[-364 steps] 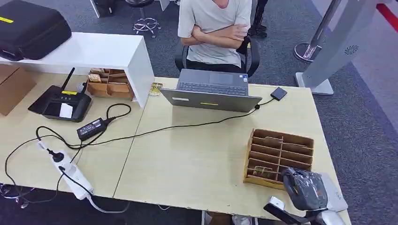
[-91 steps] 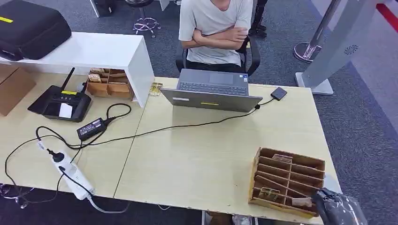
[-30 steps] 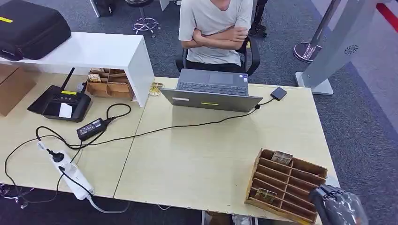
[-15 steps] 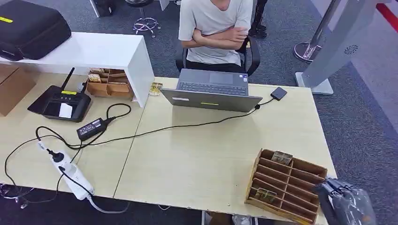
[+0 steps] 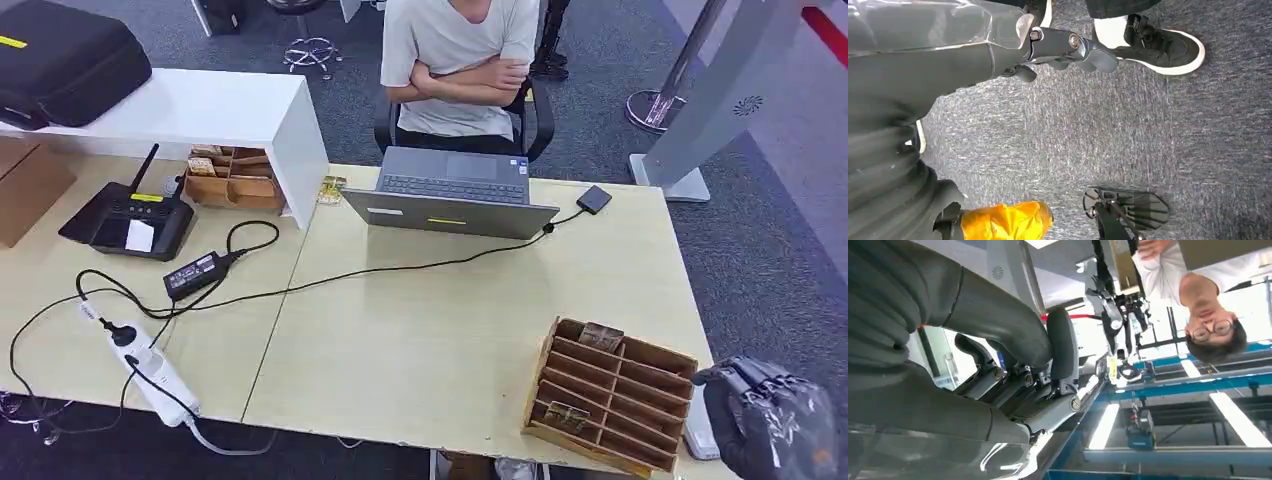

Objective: Pass the card to the sensor for recognition and then transmit it.

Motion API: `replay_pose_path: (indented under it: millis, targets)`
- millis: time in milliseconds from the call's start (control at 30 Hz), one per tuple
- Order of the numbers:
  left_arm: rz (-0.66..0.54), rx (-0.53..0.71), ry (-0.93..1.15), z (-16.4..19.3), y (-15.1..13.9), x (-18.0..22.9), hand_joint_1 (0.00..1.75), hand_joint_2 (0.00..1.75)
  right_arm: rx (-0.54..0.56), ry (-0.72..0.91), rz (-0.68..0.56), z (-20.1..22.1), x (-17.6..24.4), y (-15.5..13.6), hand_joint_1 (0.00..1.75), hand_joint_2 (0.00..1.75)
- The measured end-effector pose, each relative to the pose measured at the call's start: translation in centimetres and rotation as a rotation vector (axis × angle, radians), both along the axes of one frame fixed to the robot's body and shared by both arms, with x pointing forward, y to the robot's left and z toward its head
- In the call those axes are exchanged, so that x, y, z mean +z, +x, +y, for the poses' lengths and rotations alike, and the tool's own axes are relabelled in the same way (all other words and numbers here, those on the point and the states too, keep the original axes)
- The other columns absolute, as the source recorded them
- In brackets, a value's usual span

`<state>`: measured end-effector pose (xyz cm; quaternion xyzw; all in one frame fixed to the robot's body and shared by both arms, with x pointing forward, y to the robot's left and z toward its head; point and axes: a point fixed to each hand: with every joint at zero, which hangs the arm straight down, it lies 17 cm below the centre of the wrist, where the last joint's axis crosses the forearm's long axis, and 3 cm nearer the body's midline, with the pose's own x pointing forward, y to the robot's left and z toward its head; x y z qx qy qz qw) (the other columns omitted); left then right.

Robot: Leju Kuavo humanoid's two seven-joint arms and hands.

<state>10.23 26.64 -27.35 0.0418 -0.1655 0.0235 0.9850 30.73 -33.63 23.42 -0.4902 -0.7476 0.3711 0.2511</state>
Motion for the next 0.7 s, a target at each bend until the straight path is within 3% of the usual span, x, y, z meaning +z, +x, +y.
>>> replay_pose_path:
  millis: [133, 167, 700]
  targets:
    - [0.001, 0.002, 0.0, 0.0, 0.0, 0.0, 0.0, 1.75, -0.004, 0.003, -0.005, 0.0, 0.1, 0.0, 1.59, 1.75]
    - [0.001, 0.001, 0.0, 0.0, 0.0, 0.0, 0.0, 1.75, -0.003, 0.001, -0.006, 0.0, 0.1, 0.0, 0.0, 1.75]
    - [-0.001, -0.003, 0.002, 0.0, 0.0, 0.0, 0.0, 1.75, -0.015, -0.011, 0.076, 0.1, -1.7, 0.5, 0.0, 1.75]
